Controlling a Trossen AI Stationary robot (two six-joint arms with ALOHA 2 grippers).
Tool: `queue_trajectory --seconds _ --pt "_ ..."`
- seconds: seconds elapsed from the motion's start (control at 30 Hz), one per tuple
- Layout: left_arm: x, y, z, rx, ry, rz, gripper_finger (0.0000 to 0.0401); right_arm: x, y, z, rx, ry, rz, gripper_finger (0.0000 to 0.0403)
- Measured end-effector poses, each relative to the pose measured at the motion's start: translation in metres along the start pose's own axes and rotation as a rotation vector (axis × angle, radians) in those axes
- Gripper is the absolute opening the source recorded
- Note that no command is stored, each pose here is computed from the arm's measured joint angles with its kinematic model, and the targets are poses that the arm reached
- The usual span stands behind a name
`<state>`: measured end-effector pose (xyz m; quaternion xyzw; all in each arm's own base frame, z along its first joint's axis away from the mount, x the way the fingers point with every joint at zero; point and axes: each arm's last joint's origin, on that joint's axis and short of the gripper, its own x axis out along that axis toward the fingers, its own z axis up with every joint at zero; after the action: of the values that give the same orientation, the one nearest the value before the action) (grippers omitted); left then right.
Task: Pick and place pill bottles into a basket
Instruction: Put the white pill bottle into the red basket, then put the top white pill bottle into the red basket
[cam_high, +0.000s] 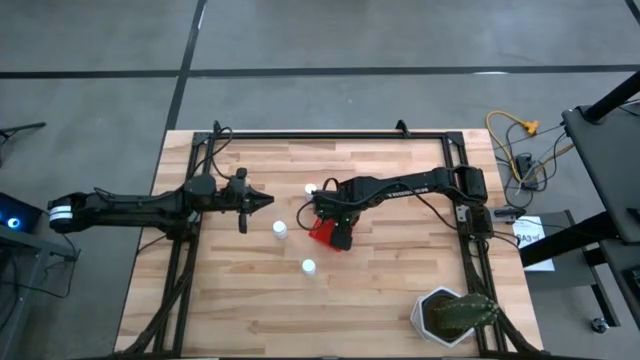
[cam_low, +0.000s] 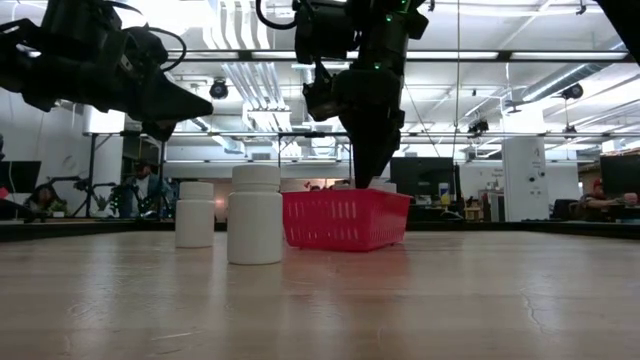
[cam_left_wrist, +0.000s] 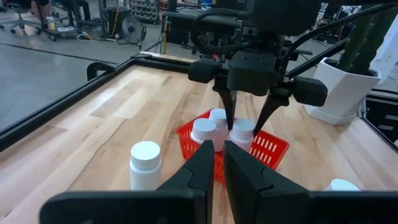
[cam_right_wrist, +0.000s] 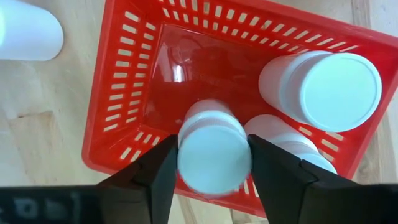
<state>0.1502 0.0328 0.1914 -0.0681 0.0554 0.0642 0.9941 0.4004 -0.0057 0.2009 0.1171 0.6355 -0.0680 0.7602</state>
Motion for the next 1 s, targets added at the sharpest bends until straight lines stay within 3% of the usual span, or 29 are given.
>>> queue_trajectory --seconds 1.0 --pt "0.0000 0.0000 0.0001 0.000 -0.001 0.000 0.0017 -0.0093 0.0005 -0.0005 0.017 0.001 0.004 0.0189"
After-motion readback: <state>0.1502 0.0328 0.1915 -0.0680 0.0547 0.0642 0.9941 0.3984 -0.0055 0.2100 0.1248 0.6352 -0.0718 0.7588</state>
